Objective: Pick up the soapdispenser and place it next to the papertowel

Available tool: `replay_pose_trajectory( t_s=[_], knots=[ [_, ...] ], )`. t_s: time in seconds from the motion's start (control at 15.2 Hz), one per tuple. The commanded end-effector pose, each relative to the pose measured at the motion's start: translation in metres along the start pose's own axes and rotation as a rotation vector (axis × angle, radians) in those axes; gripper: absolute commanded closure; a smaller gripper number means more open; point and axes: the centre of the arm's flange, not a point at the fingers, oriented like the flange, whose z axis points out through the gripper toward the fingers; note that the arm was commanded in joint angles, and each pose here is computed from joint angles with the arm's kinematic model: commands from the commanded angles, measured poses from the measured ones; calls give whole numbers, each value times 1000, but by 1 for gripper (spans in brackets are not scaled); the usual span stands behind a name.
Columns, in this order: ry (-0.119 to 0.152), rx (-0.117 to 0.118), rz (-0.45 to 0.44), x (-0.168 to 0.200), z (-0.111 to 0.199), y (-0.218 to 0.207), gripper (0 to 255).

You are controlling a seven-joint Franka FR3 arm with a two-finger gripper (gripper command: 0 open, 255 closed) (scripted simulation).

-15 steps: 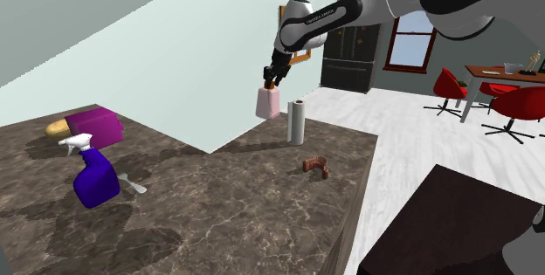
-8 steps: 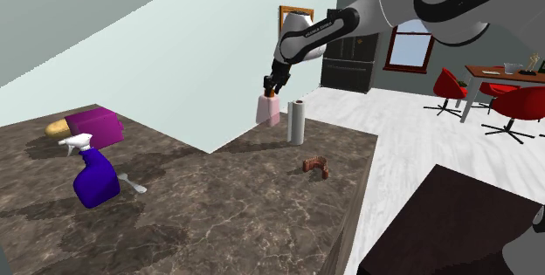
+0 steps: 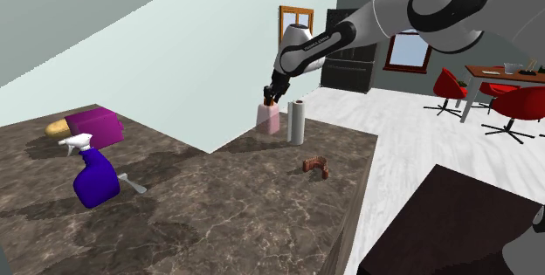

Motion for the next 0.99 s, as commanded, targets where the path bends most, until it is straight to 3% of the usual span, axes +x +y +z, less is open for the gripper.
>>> replay_pose_trajectory(
  t_s=[0.0,0.33,0.86,0.92],
  knots=[
    [1,0,0,-3,10,1,255],
    [1,0,0,-14,37,1,255],
    [1,0,0,-14,37,1,255],
    [1,0,0,-14,37,1,0]
  ],
)
